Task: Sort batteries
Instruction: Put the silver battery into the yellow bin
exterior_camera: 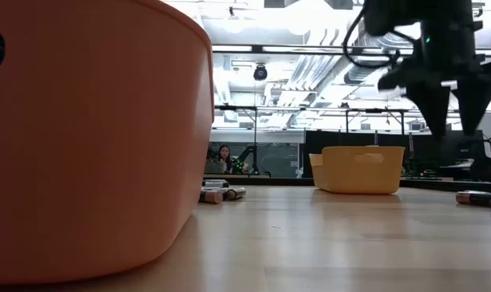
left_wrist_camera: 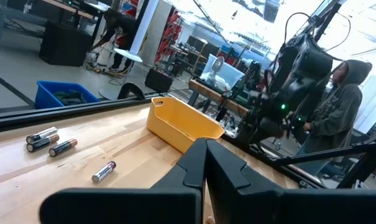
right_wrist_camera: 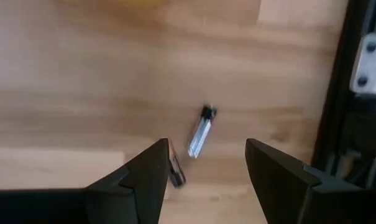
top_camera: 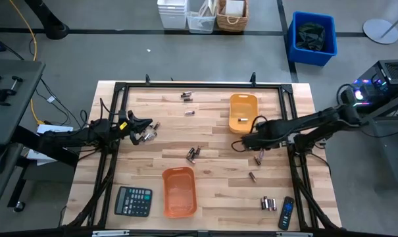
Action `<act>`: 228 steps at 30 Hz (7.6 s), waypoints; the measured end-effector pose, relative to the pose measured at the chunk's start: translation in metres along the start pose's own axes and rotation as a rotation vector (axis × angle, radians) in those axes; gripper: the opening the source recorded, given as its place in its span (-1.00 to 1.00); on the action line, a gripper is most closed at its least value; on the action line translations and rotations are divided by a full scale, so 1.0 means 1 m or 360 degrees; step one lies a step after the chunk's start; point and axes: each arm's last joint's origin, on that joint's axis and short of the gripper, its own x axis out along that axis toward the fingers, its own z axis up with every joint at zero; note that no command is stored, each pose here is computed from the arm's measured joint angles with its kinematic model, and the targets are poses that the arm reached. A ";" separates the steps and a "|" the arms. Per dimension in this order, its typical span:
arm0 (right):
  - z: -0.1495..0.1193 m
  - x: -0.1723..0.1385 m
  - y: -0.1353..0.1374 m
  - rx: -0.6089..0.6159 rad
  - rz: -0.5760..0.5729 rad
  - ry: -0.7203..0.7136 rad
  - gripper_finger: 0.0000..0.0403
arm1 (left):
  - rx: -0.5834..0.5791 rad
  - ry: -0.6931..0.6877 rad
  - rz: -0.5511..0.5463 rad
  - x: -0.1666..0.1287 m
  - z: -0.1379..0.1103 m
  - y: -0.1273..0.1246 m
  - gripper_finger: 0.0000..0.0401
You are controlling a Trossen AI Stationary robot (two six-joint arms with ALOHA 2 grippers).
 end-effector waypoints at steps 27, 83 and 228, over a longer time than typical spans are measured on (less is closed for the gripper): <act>-0.009 0.072 -0.021 0.0366 0.0228 0.0058 0.02 | 0.0000 0.0000 0.0000 0.000 0.000 0.000 -1.00; 0.079 -0.026 -0.006 -0.0291 0.0707 -0.0498 -0.09 | 0.0001 0.0005 0.0002 0.000 0.000 0.000 -1.00; -0.071 -0.063 -0.026 -0.1808 0.0414 -0.0532 -0.84 | 0.0003 0.0007 0.0003 0.000 0.000 0.000 -1.00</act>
